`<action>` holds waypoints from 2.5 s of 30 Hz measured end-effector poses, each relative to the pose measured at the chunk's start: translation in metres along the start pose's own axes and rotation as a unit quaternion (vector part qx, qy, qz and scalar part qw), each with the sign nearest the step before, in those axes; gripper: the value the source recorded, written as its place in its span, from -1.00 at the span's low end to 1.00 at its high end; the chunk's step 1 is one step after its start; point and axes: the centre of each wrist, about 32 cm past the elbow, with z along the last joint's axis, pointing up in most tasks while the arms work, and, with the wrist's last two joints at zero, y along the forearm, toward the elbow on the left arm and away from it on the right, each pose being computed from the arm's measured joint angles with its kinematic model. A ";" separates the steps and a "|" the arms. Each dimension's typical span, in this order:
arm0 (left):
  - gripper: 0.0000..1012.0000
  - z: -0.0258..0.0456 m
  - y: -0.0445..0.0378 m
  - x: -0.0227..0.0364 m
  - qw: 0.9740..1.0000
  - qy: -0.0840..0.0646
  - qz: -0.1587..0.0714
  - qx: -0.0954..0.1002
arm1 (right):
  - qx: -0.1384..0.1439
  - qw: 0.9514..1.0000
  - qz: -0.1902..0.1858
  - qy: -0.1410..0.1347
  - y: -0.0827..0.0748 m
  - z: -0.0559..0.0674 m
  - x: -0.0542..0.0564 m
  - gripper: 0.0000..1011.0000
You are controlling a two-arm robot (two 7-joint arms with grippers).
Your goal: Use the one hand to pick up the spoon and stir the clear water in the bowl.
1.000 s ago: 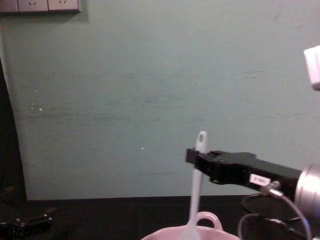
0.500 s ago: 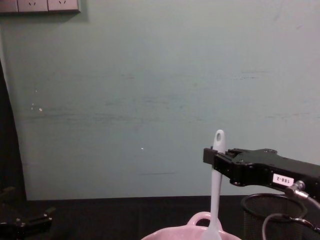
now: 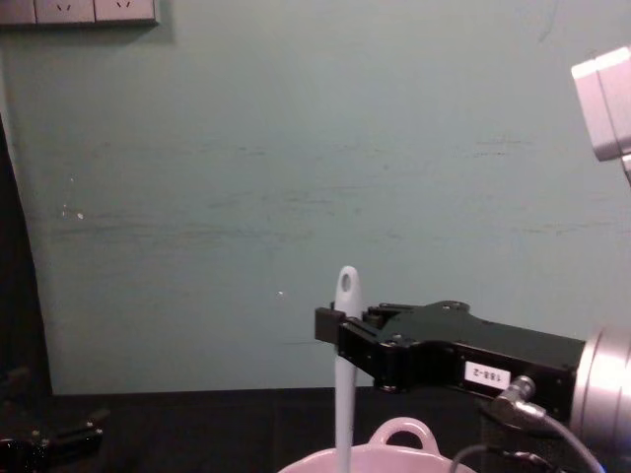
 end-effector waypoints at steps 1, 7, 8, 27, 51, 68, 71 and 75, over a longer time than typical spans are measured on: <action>0.99 0.0000 0.0000 0.0000 1.000 0.000 0.000 0.000 | 0.003 1.000 0.002 0.000 0.002 0.000 -0.002 -0.77; 0.99 0.0000 0.0000 0.0000 1.000 0.000 0.000 0.000 | 0.014 1.000 0.000 0.012 0.009 -0.005 0.000 -0.77; 0.99 0.0000 0.0000 0.0000 1.000 0.000 0.000 0.000 | 0.016 1.000 -0.003 0.016 0.010 -0.007 0.001 -0.77; 0.99 0.0000 0.0000 0.0000 1.000 0.000 0.000 0.000 | 0.026 0.996 -0.083 0.027 -0.011 -0.014 0.034 -0.77; 0.99 0.0000 0.0000 0.0000 1.000 0.000 0.000 0.000 | -0.003 1.000 0.009 -0.009 -0.006 0.003 0.001 -0.77; 0.99 0.0000 0.0000 0.0000 1.000 0.000 0.000 0.000 | 0.025 0.998 -0.020 0.063 0.013 -0.018 0.012 -0.77; 0.99 0.0000 0.0000 0.0000 1.000 0.000 0.000 0.000 | 0.028 0.997 -0.036 0.066 0.011 -0.019 0.018 -0.77; 0.99 0.0000 0.0000 0.0000 1.000 0.000 0.000 0.000 | 0.025 0.996 -0.057 0.061 0.005 -0.018 0.025 -0.77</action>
